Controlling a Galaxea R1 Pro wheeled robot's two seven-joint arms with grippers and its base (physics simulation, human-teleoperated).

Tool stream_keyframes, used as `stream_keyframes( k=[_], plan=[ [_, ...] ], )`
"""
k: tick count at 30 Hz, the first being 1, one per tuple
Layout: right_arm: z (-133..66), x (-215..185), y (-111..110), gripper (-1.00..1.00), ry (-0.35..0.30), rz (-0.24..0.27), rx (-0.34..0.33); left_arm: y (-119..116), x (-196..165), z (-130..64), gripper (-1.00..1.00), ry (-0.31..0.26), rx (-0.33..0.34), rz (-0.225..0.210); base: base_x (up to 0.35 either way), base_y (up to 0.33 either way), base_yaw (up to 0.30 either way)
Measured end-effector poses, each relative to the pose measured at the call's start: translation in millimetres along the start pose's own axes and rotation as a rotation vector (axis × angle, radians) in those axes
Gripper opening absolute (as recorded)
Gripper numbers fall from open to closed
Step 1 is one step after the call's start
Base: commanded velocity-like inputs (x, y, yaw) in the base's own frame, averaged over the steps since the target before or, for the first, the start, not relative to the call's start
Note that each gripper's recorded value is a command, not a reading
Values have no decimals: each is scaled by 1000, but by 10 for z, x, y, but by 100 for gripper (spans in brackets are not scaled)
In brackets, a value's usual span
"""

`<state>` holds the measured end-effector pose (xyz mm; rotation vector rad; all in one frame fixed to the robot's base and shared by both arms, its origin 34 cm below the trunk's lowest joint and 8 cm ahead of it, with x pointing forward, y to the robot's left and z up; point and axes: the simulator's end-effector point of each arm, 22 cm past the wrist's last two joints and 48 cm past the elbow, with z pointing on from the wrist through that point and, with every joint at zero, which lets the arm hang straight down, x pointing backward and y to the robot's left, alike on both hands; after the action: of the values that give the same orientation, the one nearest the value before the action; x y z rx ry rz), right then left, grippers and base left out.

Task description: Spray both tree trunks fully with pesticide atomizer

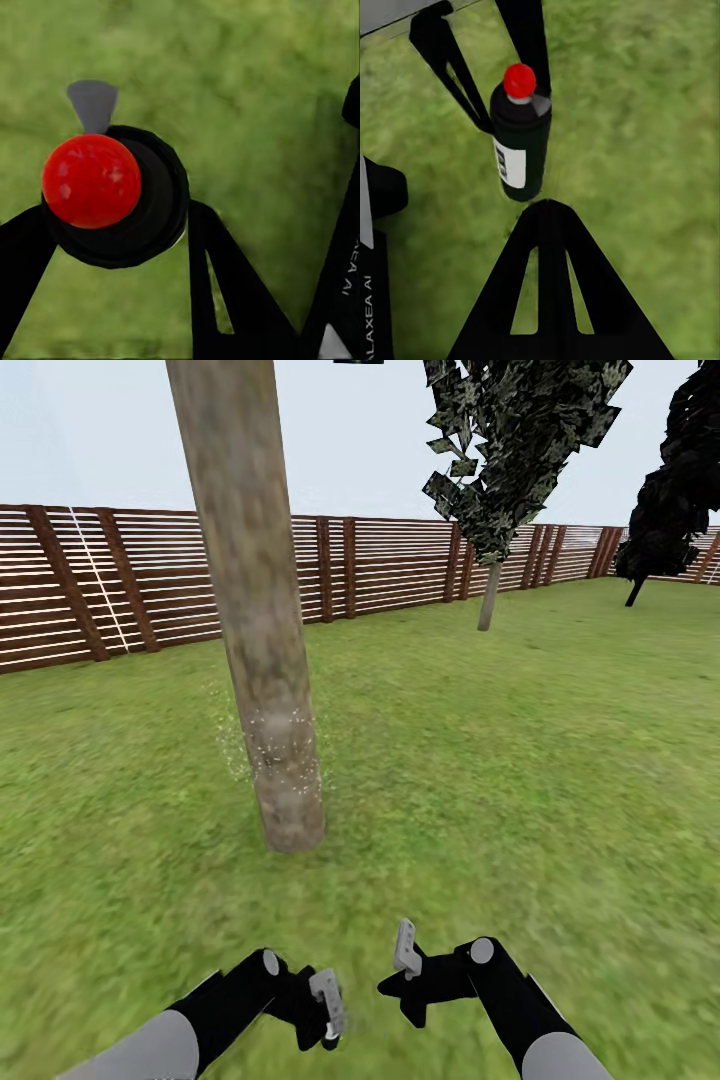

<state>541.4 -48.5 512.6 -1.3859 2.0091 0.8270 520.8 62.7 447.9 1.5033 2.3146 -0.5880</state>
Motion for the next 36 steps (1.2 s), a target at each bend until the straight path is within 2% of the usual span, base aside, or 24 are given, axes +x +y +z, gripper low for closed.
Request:
stream_keyframes(
  k=[3,4,6,7,9,10,13,14,15,16,18,19,20,22,24,25,26,28,32,36],
  plan=[
    [-5,15,-1,-100,1,3,0,383,650,-267,-100,80,-63,-44,0,0,0],
    [-7,21,-4,-100,2,4,1,441,762,-317,-100,93,-73,-53,0,0,0],
    [-31,55,-26,-100,4,10,7,657,1038,-498,-100,107,-115,-108,0,0,0],
    [-52,84,-49,100,8,12,13,767,1108,-580,-100,98,-140,-146,0,0,0],
    [-123,197,-111,100,21,24,30,900,1109,-664,-100,64,-172,-203,0,0,0],
    [-174,281,-163,100,21,51,49,972,1072,-702,-100,36,-190,-238,0,0,0],
    [-433,443,-532,100,-54,207,200,1266,962,-893,-100,-84,-258,-387,0,0,0],
    [-599,556,-803,100,-85,282,328,1447,941,-1025,-100,-150,-304,-473,0,0,0],
    [-750,676,-1028,100,-98,335,446,1580,964,-1121,-100,-193,-347,-539,0,0,0],
    [-914,813,-1233,100,-101,382,564,1691,1016,-1197,-100,-219,-391,-592,0,0,0],
    [-1218,1138,-1486,100,-85,462,775,1883,1119,-1309,-100,-240,-489,-654,0,0,0],
    [-1333,1353,-1486,100,-81,496,861,1944,1108,-1326,-100,-271,-534,-671,0,0,0],
    [-1508,1641,-1411,100,-101,519,989,1956,1160,-1307,-100,-314,-610,-694,0,0,0],
    [-1560,2034,-1120,100,-102,558,1087,1869,1386,-1236,-100,-316,-707,-747,0,0,0],
    [-1663,2221,-1043,100,-81,590,1162,1732,1610,-1167,-100,-296,-738,-800,0,0,0],
    [-1689,2269,-1018,100,-74,597,1179,1703,1652,-1159,-100,-304,-747,-816,0,0,0],
    [-1722,2339,-971,100,-64,599,1190,1735,1627,-1208,-100,-343,-771,-812,0,0,0],
    [-1820,2398,-945,100,-69,571,1207,1775,1589,-1262,-100,-383,-795,-804,0,0,0],
    [-1568,2462,-759,100,-69,617,1160,1816,1633,-1303,-100,-376,-849,-820,0,0,0],
    [-1549,2475,-737,100,-82,647,1166,1820,1616,-1303,-100,-379,-856,-821,0,0,0]
  ],
)
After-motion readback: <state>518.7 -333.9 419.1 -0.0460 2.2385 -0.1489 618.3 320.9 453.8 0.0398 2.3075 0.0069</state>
